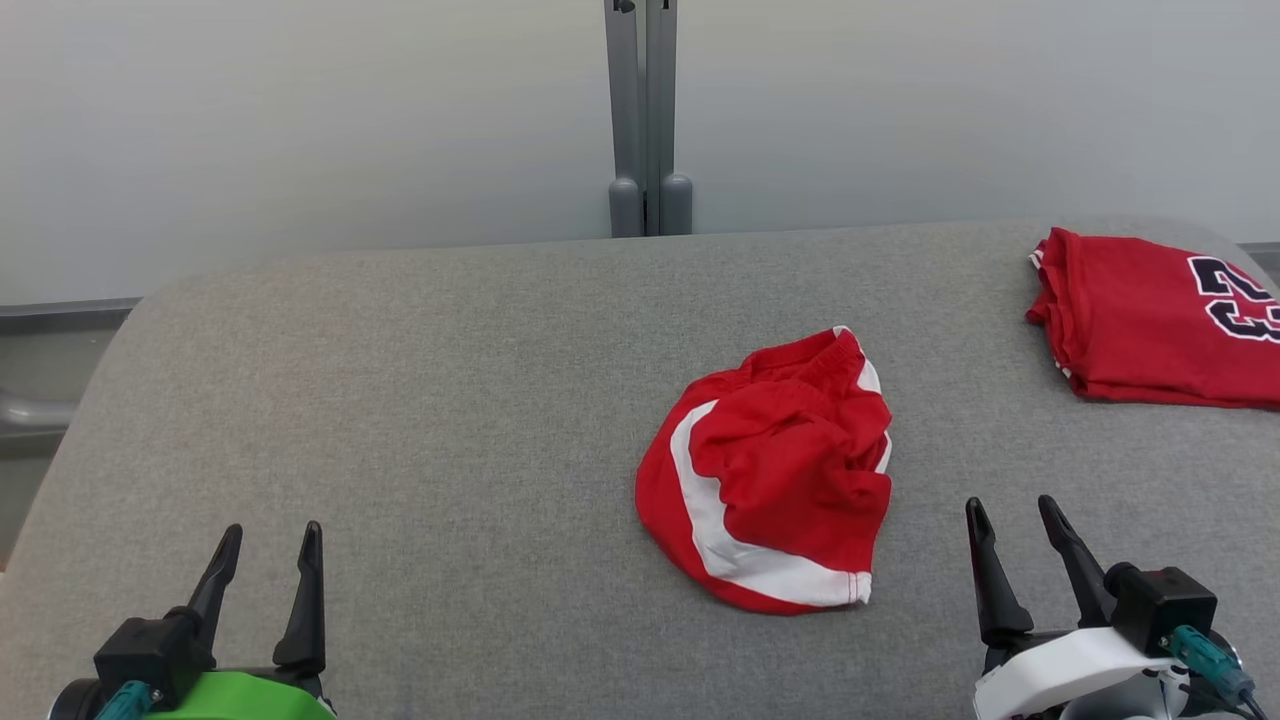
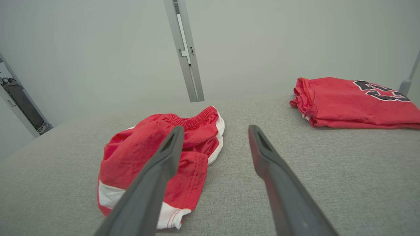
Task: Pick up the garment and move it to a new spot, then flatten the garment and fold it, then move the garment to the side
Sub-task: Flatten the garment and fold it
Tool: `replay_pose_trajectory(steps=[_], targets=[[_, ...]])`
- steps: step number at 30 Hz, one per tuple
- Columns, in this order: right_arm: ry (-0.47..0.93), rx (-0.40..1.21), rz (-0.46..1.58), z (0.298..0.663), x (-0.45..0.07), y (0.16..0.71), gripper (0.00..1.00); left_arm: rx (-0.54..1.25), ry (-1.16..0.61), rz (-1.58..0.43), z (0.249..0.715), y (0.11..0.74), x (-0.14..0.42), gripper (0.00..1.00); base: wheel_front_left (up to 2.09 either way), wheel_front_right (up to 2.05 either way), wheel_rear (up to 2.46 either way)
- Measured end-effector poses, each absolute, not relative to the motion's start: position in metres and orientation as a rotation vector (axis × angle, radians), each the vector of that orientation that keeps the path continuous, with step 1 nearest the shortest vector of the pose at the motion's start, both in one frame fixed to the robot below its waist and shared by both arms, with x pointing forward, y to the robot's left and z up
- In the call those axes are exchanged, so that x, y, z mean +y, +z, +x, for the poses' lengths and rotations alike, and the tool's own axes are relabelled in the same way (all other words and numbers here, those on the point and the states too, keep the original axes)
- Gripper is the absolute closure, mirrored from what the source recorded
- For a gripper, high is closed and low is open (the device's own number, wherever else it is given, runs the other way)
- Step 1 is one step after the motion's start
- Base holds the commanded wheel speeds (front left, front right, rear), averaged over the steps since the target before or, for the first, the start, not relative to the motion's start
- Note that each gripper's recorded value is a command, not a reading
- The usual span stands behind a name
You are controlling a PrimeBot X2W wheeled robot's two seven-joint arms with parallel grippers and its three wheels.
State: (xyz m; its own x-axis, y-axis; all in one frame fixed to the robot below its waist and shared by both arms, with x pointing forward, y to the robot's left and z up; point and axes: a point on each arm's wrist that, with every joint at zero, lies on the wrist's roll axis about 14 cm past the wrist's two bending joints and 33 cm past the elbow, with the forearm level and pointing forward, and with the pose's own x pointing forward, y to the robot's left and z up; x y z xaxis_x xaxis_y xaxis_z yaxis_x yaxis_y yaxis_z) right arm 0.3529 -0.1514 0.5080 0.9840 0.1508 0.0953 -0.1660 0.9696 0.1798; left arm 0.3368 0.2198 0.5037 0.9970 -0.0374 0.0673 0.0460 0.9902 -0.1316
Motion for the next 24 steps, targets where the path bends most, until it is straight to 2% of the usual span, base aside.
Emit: replay_pose_trajectory(steps=[24], targets=[[0.153, -0.084, 0.188, 0.3512, -0.1537, 0.5085, 0.00, -0.046, -0.048, -0.131, 0.3353, 0.4987, 0.2209, 0.00, 0.00, 0.00, 0.00]])
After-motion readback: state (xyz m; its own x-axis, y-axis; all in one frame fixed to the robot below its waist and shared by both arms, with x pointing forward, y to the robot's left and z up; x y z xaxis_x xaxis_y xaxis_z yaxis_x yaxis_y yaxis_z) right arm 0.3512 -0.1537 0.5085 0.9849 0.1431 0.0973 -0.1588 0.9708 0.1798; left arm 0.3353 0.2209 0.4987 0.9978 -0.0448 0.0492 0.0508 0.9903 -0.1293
